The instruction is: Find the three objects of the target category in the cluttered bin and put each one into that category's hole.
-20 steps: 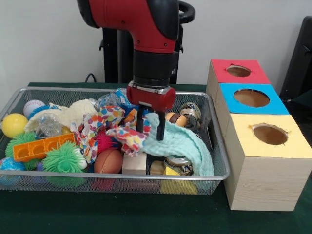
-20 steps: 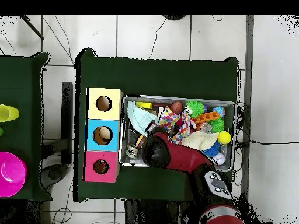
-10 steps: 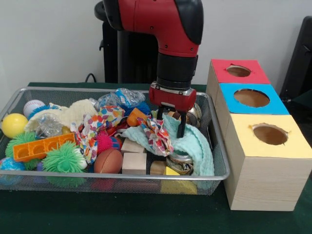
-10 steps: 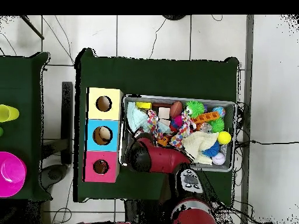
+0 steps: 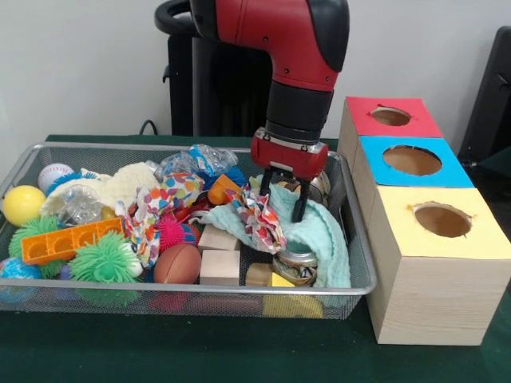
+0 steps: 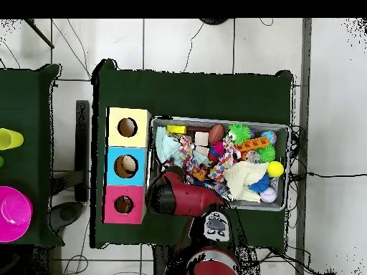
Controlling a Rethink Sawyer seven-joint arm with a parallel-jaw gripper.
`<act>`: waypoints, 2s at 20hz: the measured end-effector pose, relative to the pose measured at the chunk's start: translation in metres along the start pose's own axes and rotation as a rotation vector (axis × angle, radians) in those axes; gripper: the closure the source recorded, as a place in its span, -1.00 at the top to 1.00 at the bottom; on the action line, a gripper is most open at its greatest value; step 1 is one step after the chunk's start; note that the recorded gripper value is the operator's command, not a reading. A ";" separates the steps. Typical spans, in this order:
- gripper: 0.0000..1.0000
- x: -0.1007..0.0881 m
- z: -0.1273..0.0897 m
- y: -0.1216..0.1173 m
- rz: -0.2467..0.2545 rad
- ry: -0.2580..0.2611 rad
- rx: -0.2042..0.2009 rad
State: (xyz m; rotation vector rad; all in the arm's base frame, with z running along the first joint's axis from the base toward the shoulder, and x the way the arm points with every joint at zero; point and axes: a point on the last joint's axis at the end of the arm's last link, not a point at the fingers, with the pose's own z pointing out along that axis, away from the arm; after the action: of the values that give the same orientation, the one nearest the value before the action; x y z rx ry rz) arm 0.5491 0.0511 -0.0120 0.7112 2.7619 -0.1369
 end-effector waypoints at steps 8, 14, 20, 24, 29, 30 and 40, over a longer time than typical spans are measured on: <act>1.00 0.003 0.002 0.002 0.017 -0.016 0.016; 1.00 0.010 0.009 0.005 0.005 -0.030 0.009; 1.00 0.013 0.012 0.008 0.005 -0.034 -0.001; 1.00 0.011 0.011 0.005 0.031 -0.016 -0.019; 1.00 0.012 0.007 -0.006 0.052 0.032 -0.034; 1.00 0.014 0.007 -0.010 0.053 0.052 -0.032; 1.00 0.011 -0.008 -0.034 0.051 0.164 -0.020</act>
State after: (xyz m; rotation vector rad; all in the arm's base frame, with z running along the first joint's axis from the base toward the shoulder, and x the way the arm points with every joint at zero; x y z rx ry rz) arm 0.5211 0.0282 -0.0070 0.8215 2.8918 -0.0420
